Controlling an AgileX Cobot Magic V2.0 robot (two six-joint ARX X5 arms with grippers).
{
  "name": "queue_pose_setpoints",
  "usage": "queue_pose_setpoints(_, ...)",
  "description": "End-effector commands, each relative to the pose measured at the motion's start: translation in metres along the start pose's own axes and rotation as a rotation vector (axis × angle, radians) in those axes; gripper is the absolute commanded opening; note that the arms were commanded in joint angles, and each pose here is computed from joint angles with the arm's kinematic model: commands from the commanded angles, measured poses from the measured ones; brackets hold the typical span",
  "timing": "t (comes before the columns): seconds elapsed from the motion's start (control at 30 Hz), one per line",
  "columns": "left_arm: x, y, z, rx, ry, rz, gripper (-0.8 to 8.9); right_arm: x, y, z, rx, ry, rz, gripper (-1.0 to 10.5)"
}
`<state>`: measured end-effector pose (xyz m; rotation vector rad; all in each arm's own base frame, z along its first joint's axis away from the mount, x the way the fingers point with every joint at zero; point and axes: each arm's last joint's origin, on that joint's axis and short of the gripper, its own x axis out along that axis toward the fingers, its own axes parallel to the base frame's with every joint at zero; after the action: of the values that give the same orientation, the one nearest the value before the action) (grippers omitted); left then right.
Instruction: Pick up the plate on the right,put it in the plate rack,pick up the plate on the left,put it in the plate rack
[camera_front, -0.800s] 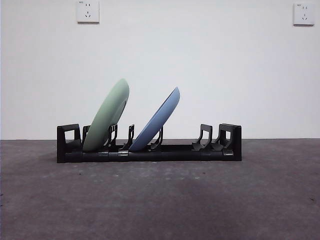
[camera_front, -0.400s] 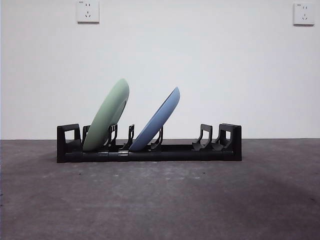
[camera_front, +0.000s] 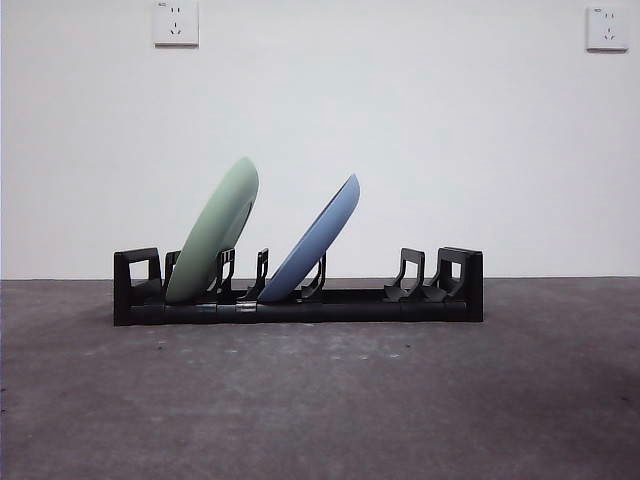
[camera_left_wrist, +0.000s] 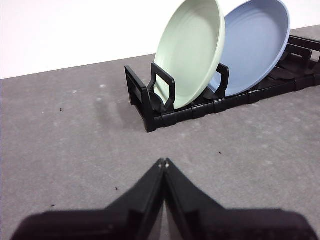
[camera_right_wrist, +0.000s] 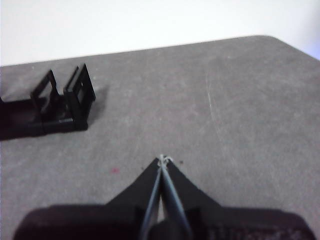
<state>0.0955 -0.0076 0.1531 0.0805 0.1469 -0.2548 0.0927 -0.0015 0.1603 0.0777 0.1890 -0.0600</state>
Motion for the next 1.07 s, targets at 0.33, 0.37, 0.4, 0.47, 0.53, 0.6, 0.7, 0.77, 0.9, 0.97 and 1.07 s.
queue_pose_setpoints(0.33, 0.0012, 0.0002, -0.0030, -0.012, 0.009, -0.001, -0.04, 0.0028, 0.0002, -0.0080, 0.002, 0.019, 0.022, 0.0)
queue_pose_setpoints(0.37, 0.0012, 0.0002, -0.0030, -0.012, 0.009, -0.001, -0.04, 0.0028, 0.0002, -0.0080, 0.002, 0.020, 0.023, 0.0)
queue_pose_setpoints(0.4, 0.0012, 0.0002, -0.0030, -0.012, 0.009, -0.001, -0.04, 0.0028, 0.0002, -0.0080, 0.002, 0.020, 0.023, 0.0)
queue_pose_setpoints(0.47, 0.0012, 0.0002, -0.0030, -0.012, 0.009, -0.001, -0.04, 0.0027, 0.0002, -0.0079, 0.002, 0.020, 0.023, 0.0)
queue_pose_setpoints(0.53, 0.0012, 0.0002, -0.0030, -0.012, 0.009, -0.001, -0.04, 0.0028, 0.0002, -0.0081, 0.002, 0.022, 0.023, 0.0)
queue_pose_setpoints(0.6, 0.0012, 0.0002, -0.0030, -0.012, 0.009, -0.001, -0.04, 0.0028, 0.0002, -0.0081, 0.002, 0.022, 0.023, 0.0)
queue_pose_setpoints(0.7, 0.0012, 0.0002, -0.0030, -0.012, 0.009, -0.001, -0.04, 0.0028, 0.0002, -0.0081, 0.002, 0.022, 0.023, 0.0)
queue_pose_setpoints(0.77, 0.0012, 0.0002, -0.0030, -0.012, 0.009, -0.001, -0.04, 0.0028, 0.0002, -0.0081, 0.002, 0.022, 0.023, 0.0)
queue_pose_setpoints(0.9, 0.0012, 0.0002, -0.0030, -0.012, 0.009, -0.001, -0.04, 0.0028, 0.0002, -0.0081, 0.002, 0.022, 0.023, 0.0)
queue_pose_setpoints(0.97, 0.0012, 0.0002, -0.0030, -0.012, 0.009, -0.001, -0.04, 0.0028, 0.0002, -0.0081, 0.002, 0.022, 0.023, 0.0)
queue_pose_setpoints(1.07, 0.0012, 0.0002, -0.0030, -0.012, 0.009, -0.001, -0.04, 0.0028, 0.0002, -0.0081, 0.002, 0.022, 0.023, 0.0)
